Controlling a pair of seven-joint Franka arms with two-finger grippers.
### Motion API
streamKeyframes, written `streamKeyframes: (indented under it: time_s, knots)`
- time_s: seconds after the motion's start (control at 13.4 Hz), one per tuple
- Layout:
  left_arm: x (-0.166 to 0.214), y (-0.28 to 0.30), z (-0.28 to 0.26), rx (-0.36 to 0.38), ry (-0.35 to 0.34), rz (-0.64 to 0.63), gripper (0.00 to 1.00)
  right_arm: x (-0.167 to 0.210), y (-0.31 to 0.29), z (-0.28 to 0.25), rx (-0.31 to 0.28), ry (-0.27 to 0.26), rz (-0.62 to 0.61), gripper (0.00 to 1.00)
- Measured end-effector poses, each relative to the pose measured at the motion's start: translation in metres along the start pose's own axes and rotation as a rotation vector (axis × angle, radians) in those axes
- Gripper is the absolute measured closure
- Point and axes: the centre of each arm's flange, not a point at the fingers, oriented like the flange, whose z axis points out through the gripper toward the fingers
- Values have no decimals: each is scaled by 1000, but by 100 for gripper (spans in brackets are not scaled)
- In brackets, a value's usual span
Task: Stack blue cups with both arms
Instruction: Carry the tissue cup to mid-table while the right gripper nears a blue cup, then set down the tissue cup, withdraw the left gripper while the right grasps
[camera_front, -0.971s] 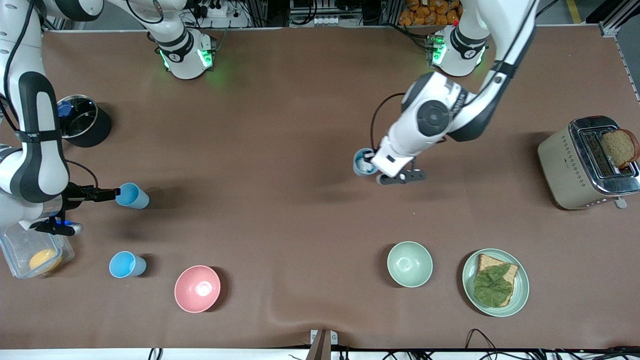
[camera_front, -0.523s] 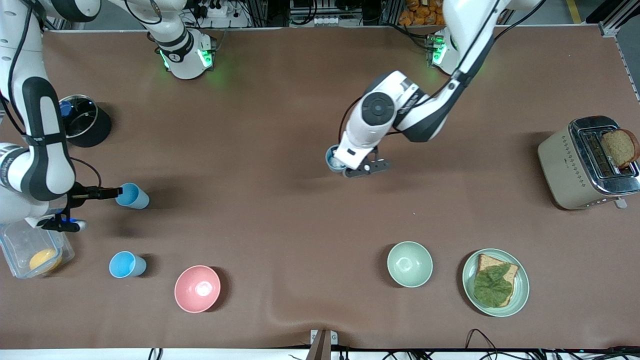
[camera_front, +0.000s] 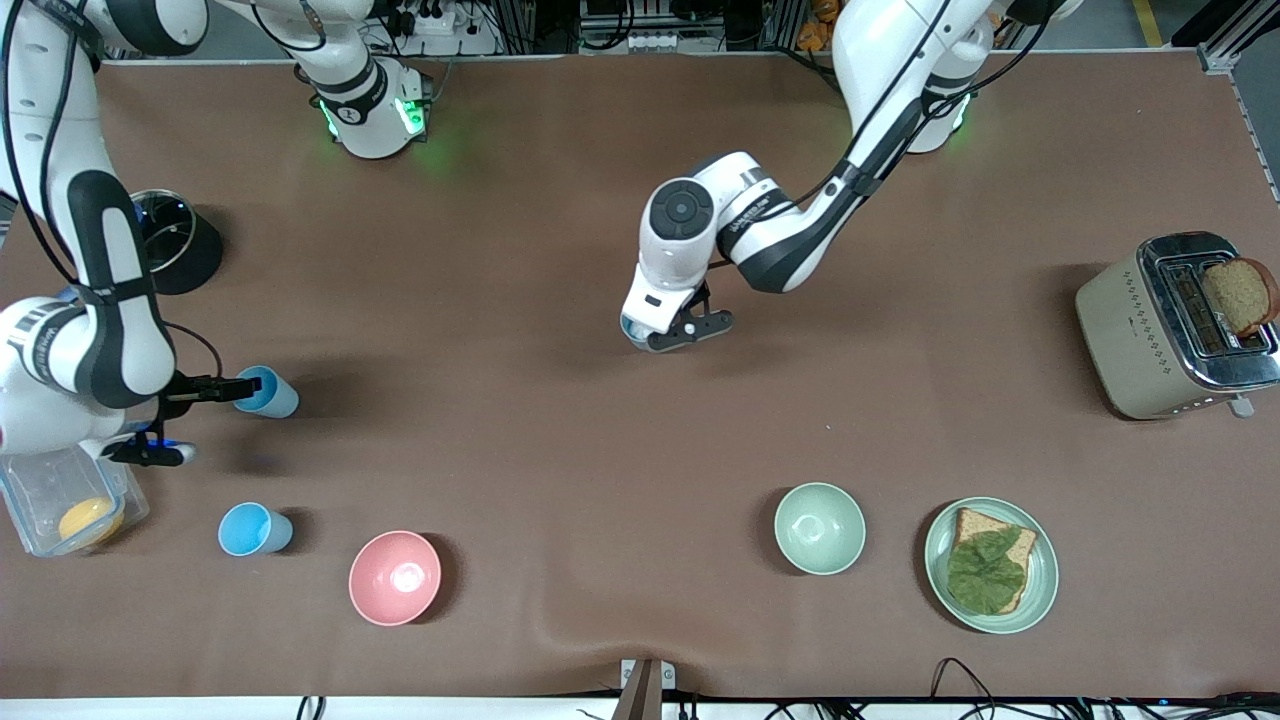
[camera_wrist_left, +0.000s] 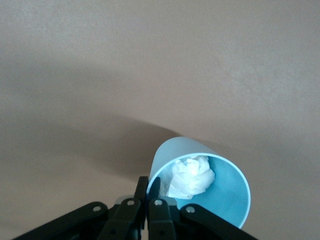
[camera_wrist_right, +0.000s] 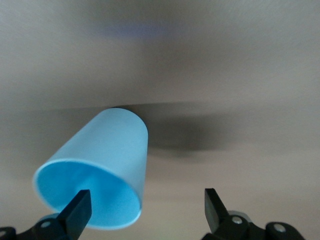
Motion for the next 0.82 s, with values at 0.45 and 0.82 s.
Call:
streamKeyframes:
  time_s: [0.45,0.82]
  knots:
    - [6,3,-9,-13,17,-74,43,7,3,19,1,-20,1,0]
    - [65,-33,-104,25,78,-165,0,6,6,18,1,-20,6,30]
